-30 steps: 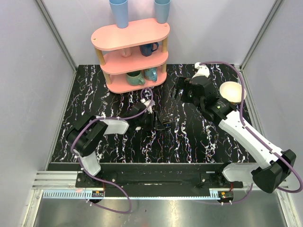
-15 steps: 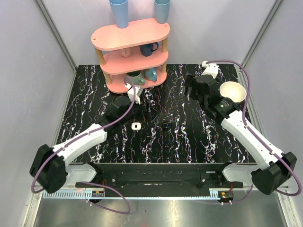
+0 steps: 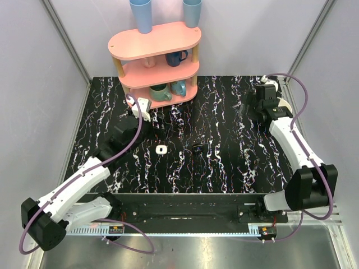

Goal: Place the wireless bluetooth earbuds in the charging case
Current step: Reset both arms

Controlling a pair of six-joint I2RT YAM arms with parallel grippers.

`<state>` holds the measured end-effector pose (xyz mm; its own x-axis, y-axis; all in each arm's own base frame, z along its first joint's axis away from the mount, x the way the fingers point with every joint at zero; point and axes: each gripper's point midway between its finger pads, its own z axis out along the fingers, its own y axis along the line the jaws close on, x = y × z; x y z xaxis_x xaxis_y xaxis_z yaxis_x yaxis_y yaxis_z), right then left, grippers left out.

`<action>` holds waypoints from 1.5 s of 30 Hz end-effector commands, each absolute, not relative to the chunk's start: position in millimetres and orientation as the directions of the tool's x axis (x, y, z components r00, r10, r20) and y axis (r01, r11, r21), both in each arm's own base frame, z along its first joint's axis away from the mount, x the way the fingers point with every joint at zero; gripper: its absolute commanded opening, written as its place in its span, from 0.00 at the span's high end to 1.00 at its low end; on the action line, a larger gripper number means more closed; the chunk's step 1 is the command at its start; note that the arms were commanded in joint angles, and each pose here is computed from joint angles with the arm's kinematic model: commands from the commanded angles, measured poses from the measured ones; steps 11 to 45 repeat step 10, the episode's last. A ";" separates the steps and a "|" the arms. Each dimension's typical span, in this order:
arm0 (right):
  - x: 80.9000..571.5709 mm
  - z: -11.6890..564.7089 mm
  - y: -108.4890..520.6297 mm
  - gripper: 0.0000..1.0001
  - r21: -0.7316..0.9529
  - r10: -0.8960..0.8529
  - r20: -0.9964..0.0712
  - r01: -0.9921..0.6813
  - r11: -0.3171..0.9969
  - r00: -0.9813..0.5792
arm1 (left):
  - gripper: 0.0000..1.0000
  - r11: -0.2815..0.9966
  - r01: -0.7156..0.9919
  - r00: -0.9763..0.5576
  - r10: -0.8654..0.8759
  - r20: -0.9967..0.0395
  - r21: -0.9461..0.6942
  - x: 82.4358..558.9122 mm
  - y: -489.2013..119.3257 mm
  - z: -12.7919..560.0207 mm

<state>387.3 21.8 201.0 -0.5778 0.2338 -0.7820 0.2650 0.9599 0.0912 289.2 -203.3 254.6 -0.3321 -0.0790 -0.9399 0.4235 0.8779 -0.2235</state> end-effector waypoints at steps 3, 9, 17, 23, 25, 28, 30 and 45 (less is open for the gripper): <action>383.1 197.3 66.1 0.00 0.231 0.234 -0.732 0.089 0.969 -0.640 | 0.01 0.929 0.302 -0.276 -0.127 -0.953 -0.212 295.8 -177.1 270.2; 382.0 187.5 80.6 0.00 0.271 0.208 -0.752 -0.006 0.963 -0.626 | 0.01 0.955 0.231 -0.252 -0.128 -0.959 -0.188 298.9 -161.0 269.8; 382.4 185.7 77.8 0.00 0.262 0.209 -0.757 0.006 0.965 -0.619 | 0.01 0.957 0.223 -0.251 -0.128 -0.959 -0.186 298.8 -159.3 268.7; 382.4 185.7 77.8 0.00 0.262 0.209 -0.757 0.006 0.965 -0.619 | 0.01 0.957 0.223 -0.251 -0.128 -0.959 -0.186 298.8 -159.3 268.7; 382.4 185.7 77.8 0.00 0.262 0.209 -0.757 0.006 0.965 -0.619 | 0.01 0.957 0.223 -0.251 -0.128 -0.959 -0.186 298.8 -159.3 268.7; 382.4 185.7 77.8 0.00 0.262 0.209 -0.757 0.006 0.965 -0.619 | 0.01 0.957 0.223 -0.251 -0.128 -0.959 -0.186 298.8 -159.3 268.7; 382.4 185.7 77.8 0.00 0.262 0.209 -0.757 0.006 0.965 -0.619 | 0.01 0.957 0.223 -0.251 -0.128 -0.959 -0.186 298.8 -159.3 268.7; 382.4 185.7 77.8 0.00 0.262 0.209 -0.757 0.006 0.965 -0.619 | 0.01 0.957 0.223 -0.251 -0.128 -0.959 -0.186 298.8 -159.3 268.7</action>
